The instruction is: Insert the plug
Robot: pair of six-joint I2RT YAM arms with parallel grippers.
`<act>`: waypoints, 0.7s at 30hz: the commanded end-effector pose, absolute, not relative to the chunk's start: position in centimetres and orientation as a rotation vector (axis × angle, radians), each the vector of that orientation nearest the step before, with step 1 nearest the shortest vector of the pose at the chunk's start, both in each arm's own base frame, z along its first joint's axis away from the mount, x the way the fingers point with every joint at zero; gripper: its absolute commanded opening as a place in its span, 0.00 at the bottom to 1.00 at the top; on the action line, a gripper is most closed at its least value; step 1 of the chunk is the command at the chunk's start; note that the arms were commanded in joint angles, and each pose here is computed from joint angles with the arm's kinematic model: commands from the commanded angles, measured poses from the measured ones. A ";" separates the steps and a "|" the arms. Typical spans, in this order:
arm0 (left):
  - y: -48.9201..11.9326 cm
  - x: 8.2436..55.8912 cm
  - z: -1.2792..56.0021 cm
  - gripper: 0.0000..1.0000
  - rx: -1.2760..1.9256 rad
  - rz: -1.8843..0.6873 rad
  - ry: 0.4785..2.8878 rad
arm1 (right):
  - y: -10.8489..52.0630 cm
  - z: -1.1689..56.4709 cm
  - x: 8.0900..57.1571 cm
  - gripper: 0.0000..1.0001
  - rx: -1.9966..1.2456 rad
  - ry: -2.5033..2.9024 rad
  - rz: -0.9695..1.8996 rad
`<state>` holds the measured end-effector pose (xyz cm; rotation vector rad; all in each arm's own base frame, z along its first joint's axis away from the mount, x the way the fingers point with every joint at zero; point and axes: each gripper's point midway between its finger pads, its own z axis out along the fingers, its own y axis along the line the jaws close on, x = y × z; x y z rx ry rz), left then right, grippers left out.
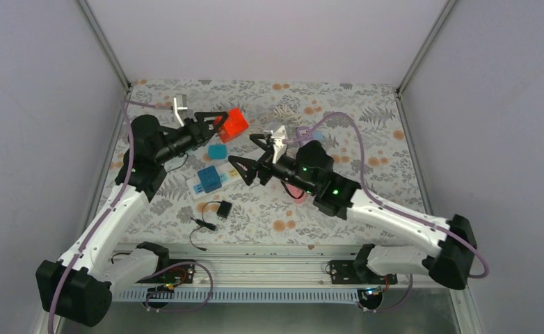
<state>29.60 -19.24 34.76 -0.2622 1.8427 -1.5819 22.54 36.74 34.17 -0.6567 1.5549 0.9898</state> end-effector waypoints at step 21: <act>-21.2 20.5 41.9 0.48 0.724 -1.396 1.351 | 35.0 40.2 18.1 1.00 -0.728 1.609 1.684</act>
